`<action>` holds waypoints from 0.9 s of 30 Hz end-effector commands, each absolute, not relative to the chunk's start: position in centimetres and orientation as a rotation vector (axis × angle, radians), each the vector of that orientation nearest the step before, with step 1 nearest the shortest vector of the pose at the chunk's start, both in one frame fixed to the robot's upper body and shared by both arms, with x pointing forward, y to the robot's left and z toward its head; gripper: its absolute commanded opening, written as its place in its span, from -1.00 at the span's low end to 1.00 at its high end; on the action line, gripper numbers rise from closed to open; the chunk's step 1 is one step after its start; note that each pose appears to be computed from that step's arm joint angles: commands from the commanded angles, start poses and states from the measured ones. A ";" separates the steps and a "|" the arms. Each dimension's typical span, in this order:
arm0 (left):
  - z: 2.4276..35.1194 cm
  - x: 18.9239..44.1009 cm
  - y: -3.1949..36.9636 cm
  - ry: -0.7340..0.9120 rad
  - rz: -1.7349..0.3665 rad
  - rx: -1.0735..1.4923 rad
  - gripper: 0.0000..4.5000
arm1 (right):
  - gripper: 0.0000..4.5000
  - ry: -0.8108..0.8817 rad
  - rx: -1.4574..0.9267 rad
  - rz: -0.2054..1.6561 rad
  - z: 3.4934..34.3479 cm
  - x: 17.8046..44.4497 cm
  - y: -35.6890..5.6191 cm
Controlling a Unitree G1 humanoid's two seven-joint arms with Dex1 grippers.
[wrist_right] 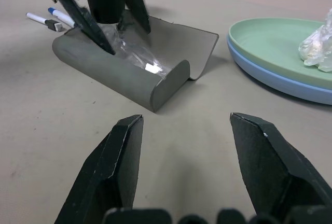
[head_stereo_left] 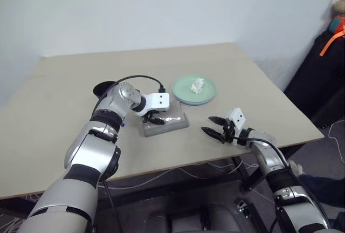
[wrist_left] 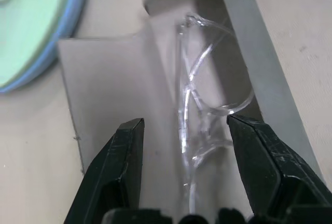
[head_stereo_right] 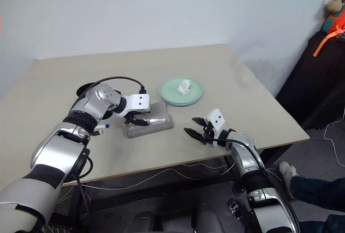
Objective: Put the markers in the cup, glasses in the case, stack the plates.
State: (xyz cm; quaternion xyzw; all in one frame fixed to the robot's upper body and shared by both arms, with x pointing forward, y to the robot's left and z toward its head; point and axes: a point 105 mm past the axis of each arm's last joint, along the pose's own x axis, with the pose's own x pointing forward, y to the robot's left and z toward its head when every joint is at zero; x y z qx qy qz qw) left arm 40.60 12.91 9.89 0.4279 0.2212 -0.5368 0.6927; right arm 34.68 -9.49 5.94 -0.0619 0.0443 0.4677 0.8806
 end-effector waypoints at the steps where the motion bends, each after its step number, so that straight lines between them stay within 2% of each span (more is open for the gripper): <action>1: 14.1 42.2 11.9 0.345 -1.127 0.966 0.19 | 0.29 0.042 -0.146 0.984 7.3 34.9 -9.1; 3: 14.8 42.8 12.2 0.323 -1.074 0.974 0.19 | 0.29 0.041 -0.146 0.986 7.3 34.9 -9.0; 6: 15.6 44.0 13.1 0.291 -0.951 0.995 -0.07 | 0.29 0.041 -0.146 0.986 7.3 34.9 -9.0; 12: 14.5 44.8 14.3 0.318 -0.839 1.066 -0.98 | 0.29 0.041 -0.145 0.987 7.3 34.9 -9.0; 21: 10.6 44.7 16.3 0.401 -0.760 1.266 -0.99 | 0.29 0.030 -0.141 0.992 7.6 34.9 -8.7; 27: 8.6 44.0 16.8 0.462 -0.777 1.250 -0.99 | 0.29 0.026 -0.136 0.992 7.6 34.7 -8.5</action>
